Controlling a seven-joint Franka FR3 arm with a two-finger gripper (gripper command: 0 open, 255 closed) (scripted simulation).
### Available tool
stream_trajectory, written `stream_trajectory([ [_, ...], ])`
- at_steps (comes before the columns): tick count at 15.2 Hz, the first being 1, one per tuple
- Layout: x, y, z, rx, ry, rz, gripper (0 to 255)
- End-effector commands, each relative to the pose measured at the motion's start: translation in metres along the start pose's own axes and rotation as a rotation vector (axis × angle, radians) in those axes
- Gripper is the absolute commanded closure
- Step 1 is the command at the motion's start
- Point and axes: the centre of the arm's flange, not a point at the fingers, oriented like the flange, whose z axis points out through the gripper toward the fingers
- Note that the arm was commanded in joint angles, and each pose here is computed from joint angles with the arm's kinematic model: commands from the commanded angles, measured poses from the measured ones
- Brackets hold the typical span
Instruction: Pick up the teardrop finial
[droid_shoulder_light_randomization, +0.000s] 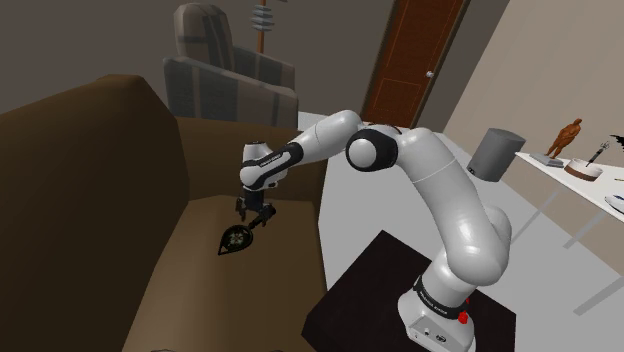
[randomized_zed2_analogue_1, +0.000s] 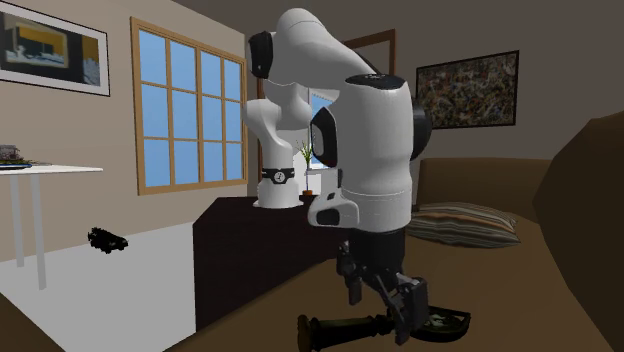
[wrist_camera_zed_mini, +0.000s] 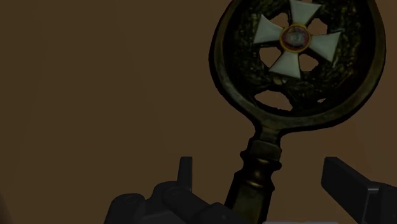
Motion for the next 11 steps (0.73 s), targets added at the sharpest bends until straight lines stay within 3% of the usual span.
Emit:
stream_trajectory([
  [1, 0.0016, -0.0016, 0.008, 0.0, 0.0, 0.0, 0],
  [2, 0.0016, -0.0016, 0.008, 0.0, 0.0, 0.0, 0],
  [3, 0.0016, -0.0015, 0.008, 0.0, 0.0, 0.0, 255],
  [11, 0.0019, -0.0015, 0.0078, 0.0, 0.0, 0.0, 255],
])
